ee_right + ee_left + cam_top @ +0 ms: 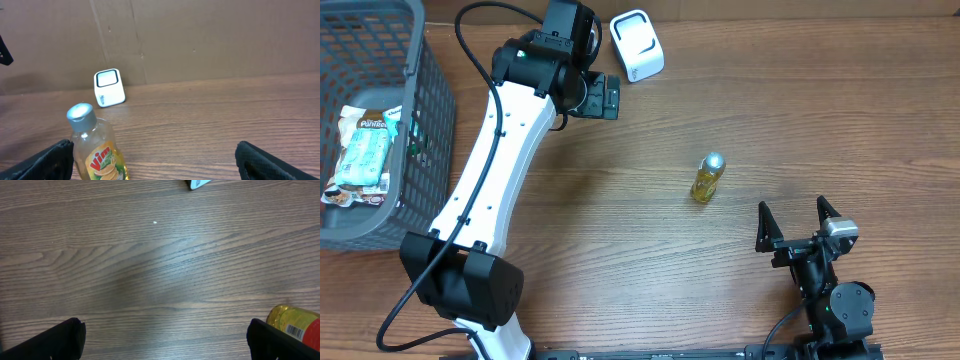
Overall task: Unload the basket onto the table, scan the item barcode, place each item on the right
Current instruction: 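Move the left gripper back over the basket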
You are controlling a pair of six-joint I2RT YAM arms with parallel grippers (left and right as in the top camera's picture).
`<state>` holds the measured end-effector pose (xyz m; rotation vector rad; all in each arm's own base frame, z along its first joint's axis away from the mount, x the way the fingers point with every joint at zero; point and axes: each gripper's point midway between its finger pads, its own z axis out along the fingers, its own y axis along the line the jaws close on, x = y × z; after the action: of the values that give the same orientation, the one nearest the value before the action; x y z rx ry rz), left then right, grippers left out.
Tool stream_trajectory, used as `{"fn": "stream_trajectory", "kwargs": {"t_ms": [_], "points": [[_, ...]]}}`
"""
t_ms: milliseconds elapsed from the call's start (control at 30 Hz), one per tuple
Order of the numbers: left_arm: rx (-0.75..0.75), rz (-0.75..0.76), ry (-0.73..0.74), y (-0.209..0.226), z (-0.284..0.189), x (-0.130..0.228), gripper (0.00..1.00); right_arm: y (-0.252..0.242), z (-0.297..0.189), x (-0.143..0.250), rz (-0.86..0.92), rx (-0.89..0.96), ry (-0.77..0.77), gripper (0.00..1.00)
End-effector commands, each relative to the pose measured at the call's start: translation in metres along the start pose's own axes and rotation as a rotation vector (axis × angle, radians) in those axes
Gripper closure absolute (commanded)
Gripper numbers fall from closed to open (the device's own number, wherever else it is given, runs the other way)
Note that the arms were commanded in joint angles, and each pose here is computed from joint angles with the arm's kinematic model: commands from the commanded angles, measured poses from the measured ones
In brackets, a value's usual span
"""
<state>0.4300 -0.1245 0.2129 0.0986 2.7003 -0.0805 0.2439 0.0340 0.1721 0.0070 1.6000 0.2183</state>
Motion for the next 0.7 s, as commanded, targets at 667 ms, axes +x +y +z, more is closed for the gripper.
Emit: {"fn": "stream_trajectory", "kwargs": {"t_ms": [667], "points": [[0.006,-0.003,-0.034,0.0002,-0.0102,-0.007,0.01,-0.0002,0.0003,0.002,-0.004,-0.002,-0.003,0.0]]}}
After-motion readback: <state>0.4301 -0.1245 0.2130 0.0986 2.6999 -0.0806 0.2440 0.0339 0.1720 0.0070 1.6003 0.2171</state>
